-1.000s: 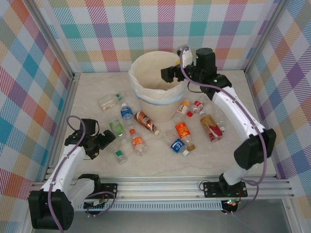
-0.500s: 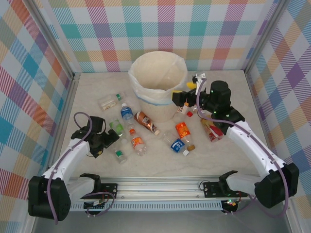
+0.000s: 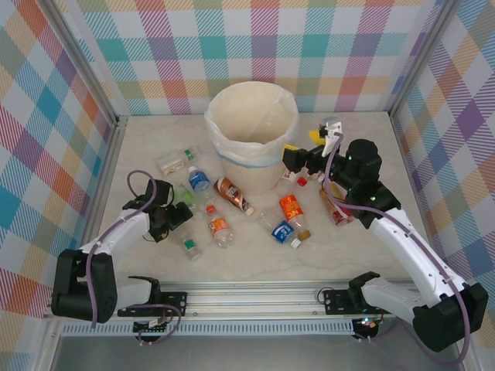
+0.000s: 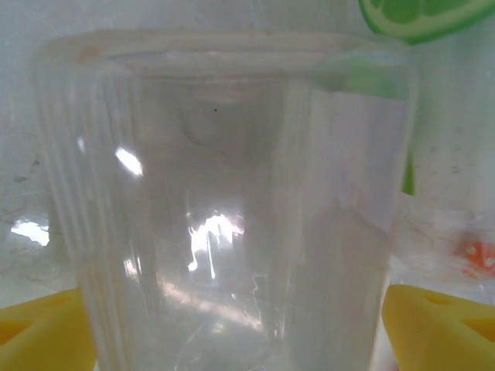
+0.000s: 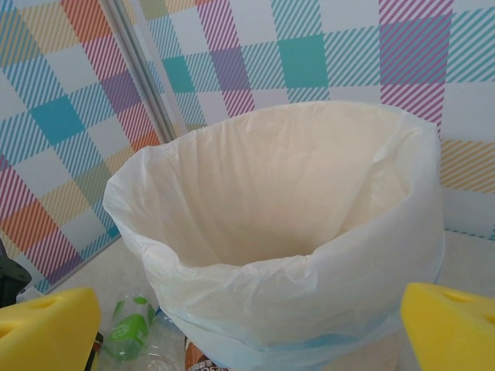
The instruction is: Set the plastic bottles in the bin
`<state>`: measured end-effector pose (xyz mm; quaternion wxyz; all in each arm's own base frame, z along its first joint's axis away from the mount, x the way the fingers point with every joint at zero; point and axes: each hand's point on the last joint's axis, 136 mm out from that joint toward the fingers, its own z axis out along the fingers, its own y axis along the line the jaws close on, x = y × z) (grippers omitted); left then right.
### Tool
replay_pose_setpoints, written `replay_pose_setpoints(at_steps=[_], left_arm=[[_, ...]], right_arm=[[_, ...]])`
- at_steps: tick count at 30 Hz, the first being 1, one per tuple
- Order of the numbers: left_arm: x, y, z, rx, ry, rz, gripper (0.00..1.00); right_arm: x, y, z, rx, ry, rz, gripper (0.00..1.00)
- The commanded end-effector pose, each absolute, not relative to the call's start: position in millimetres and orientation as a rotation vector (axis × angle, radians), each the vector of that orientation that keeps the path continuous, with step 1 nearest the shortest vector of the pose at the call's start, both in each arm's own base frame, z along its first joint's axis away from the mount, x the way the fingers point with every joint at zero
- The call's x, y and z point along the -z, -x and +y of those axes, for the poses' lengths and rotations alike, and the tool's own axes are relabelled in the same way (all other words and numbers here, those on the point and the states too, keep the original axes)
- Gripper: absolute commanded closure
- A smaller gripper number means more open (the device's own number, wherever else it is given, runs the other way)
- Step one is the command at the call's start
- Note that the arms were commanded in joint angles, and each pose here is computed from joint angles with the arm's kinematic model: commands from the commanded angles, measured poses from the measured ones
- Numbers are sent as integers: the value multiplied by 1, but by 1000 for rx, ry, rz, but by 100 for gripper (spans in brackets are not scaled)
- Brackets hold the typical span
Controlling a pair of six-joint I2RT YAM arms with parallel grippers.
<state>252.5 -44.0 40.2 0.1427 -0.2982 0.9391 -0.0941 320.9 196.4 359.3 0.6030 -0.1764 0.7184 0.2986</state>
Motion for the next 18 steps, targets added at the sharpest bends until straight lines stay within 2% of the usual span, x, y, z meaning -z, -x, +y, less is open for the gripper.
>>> replay_pose_setpoints(at_steps=[1,6,14,18], left_arm=[[-24,-242,-45,247,858,2765,14],[-27,-242,-45,258,858,2738,29],[-64,-248,-38,241,777,2653,42],[-87,-251,-33,233,768,2586,45]], right_arm=[[-369,-322,192,-664,397,1620,0],[-368,-327,184,-620,351,1627,0],[-369,-331,174,-567,306,1621,0],[-372,-332,167,-534,277,1606,0]])
